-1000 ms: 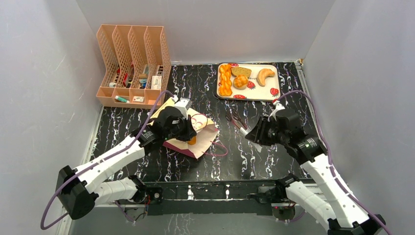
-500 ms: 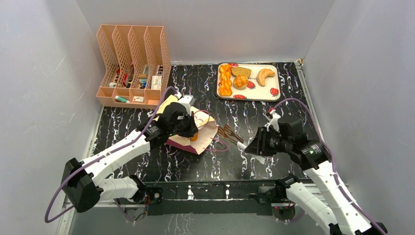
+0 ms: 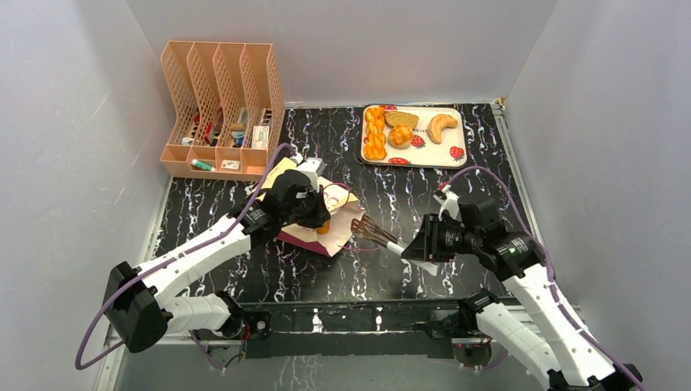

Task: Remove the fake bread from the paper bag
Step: Take out the fake bread from the paper bag.

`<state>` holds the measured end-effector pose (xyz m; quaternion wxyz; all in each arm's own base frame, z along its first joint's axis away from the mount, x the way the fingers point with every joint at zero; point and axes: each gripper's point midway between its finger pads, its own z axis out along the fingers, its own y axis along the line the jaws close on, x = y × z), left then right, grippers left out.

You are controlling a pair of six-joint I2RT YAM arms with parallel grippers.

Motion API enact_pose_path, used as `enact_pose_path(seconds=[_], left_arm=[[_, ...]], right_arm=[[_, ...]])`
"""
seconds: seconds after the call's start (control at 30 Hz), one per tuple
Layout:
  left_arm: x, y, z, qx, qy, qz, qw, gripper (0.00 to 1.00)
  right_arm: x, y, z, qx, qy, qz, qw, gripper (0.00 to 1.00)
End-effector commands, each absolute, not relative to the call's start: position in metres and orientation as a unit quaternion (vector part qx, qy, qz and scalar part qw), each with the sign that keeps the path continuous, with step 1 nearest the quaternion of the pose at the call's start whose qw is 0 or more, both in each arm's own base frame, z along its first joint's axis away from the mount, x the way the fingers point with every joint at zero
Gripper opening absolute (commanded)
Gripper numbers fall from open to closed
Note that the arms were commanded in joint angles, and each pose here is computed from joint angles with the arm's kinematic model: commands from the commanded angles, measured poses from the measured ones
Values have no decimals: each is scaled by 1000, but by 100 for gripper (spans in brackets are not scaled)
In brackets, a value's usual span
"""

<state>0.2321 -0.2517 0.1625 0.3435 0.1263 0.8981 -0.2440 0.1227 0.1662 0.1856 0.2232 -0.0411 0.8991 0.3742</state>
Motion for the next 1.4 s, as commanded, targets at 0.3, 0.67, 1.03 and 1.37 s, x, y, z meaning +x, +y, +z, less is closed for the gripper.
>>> enact_pose_path(seconds=[0.3, 0.67, 1.03, 1.37], left_arm=[[239, -271, 188, 150, 879, -277, 358, 0], [232, -272, 196, 162, 876, -288, 352, 0], [227, -272, 197, 167, 876, -294, 345, 0], [225, -271, 203, 169, 875, -295, 345, 0]], right_arm=[[144, 228, 193, -95, 868, 415, 257, 31], [163, 240, 173, -97, 878, 385, 267, 35], [172, 254, 157, -105, 878, 391, 256, 38], [179, 269, 154, -115, 869, 409, 253, 39]])
